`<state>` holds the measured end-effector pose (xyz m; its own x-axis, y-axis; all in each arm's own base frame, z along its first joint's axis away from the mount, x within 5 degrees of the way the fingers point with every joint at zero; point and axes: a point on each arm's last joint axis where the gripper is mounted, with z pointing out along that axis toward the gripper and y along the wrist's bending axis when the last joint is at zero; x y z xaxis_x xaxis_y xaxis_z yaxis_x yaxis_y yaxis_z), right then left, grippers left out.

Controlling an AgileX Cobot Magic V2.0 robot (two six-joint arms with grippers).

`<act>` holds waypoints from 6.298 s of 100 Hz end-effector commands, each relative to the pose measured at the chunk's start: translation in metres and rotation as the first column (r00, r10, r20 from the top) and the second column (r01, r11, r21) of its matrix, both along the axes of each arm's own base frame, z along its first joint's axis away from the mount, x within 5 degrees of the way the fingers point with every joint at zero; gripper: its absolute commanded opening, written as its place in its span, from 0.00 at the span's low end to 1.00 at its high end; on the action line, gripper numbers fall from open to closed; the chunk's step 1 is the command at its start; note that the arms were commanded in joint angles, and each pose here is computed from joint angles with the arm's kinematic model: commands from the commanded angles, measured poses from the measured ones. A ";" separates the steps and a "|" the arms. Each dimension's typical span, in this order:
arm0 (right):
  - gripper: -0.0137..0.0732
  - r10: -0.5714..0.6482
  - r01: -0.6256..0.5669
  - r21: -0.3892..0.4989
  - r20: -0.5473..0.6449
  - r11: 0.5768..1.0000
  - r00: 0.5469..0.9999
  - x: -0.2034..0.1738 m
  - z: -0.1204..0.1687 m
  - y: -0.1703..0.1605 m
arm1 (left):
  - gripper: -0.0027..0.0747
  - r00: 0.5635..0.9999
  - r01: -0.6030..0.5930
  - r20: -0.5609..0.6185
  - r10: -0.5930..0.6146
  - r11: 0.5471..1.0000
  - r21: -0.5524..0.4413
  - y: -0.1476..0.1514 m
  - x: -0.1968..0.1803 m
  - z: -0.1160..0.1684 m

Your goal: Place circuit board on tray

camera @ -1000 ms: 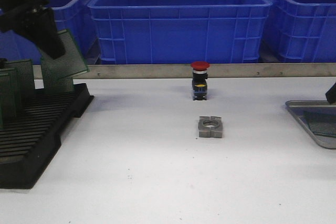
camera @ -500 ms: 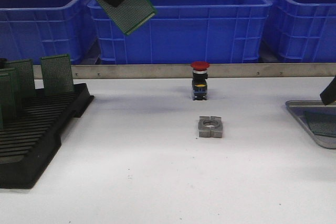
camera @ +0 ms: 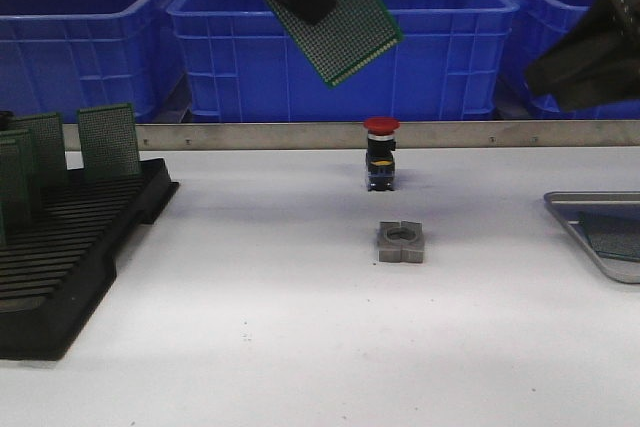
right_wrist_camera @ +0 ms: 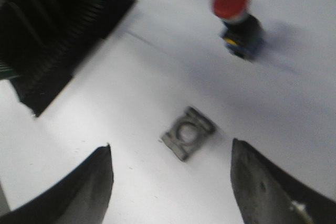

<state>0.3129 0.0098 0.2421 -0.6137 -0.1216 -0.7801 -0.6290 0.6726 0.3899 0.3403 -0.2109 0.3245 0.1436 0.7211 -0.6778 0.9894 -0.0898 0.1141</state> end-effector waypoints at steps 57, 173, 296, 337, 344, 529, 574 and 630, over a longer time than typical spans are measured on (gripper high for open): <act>0.73 0.289 -0.296 -0.043 0.379 0.954 0.879 -0.019 0.051 0.074 | 0.01 1.000 0.030 0.007 -0.030 0.996 -0.078 -0.002 -0.017 0.030; 0.41 0.308 -0.322 -0.047 0.447 0.946 0.840 -0.011 0.045 0.115 | 0.01 1.000 0.029 0.006 -0.029 0.996 -0.078 -0.002 -0.017 0.030; 0.08 0.145 -0.130 -0.073 0.258 0.989 0.955 -0.004 0.054 0.047 | 0.89 1.000 0.028 0.002 -0.028 0.996 -0.084 -0.002 -0.017 0.031; 0.08 -0.330 0.360 0.077 -0.255 0.930 0.909 0.010 0.007 -0.059 | 0.89 1.000 0.028 0.002 -0.028 0.996 -0.084 -0.002 -0.017 0.031; 0.08 -0.354 0.400 0.093 -0.318 0.912 0.879 0.012 -0.004 -0.069 | 0.89 1.000 0.028 0.002 -0.028 0.996 -0.084 -0.002 -0.017 0.031; 0.81 -0.471 0.536 -0.007 -0.487 0.844 0.735 0.024 -0.068 -0.098 | 0.89 1.000 0.014 -0.001 -0.014 0.996 -0.087 -0.002 -0.017 0.031; 0.81 -0.457 0.505 -0.010 -0.440 0.863 0.773 0.026 -0.052 -0.083 | 0.89 0.977 -0.199 0.051 0.205 0.974 -0.113 0.005 -0.013 0.051; 0.80 -0.443 0.451 -0.088 0.095 0.888 0.892 -0.001 0.068 -0.004 | 0.89 0.670 -0.684 0.048 0.741 0.640 -0.350 0.121 -0.027 0.107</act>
<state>0.3218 -0.0005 0.2709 -0.6883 0.0844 -0.7205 -0.2468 0.9067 0.3420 0.3325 -0.1092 0.4010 -0.2425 0.5460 -0.8019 0.7851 0.5960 0.1683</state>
